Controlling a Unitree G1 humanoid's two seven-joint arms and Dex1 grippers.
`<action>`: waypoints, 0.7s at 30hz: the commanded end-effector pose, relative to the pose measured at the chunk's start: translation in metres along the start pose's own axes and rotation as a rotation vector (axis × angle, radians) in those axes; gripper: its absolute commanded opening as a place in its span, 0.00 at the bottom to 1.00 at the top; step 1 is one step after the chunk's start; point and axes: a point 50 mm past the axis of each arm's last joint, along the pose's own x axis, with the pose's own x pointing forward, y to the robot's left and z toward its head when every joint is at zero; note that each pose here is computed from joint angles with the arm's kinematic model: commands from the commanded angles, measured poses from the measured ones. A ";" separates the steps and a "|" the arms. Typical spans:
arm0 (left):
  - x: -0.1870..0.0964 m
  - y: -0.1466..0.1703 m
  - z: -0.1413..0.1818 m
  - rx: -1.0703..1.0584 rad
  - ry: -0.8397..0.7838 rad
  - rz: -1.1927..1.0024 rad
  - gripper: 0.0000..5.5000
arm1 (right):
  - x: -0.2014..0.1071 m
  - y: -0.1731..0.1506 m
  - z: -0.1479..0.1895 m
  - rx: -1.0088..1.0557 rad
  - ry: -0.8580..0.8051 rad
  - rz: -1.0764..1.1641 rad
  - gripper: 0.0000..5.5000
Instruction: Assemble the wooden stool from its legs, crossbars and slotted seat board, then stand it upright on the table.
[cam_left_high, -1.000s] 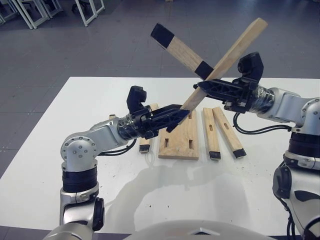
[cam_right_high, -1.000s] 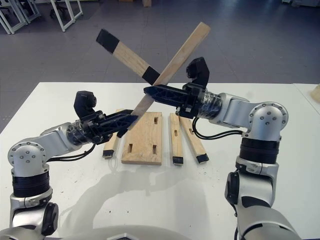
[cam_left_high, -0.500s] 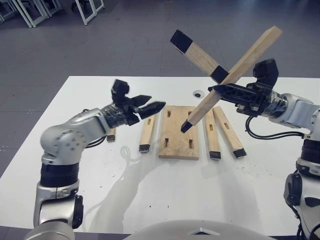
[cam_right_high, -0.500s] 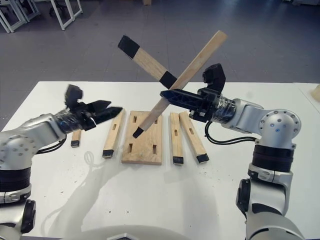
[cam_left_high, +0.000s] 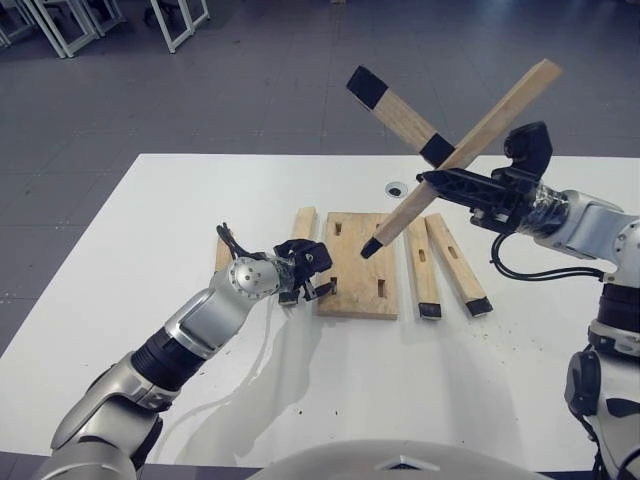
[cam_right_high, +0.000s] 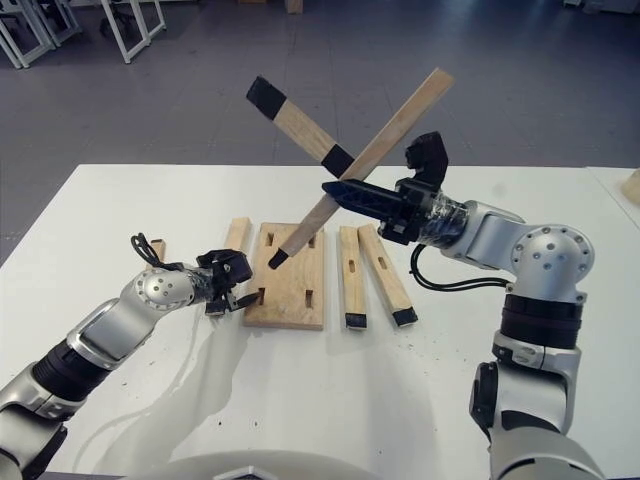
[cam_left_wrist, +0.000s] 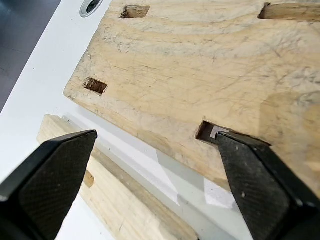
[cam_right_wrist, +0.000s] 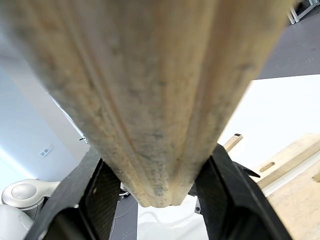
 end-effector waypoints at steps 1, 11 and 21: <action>-0.008 -0.032 -0.025 0.008 0.132 -0.166 0.80 | 0.004 -0.009 0.009 -0.061 -0.032 -0.095 0.37; -0.058 -0.079 -0.089 0.181 0.269 -0.530 0.80 | 0.010 -0.028 -0.005 -0.196 0.094 -0.184 0.37; -0.061 -0.049 -0.120 0.265 0.275 -0.446 0.80 | -0.003 -0.075 -0.036 -0.369 0.256 -0.203 0.37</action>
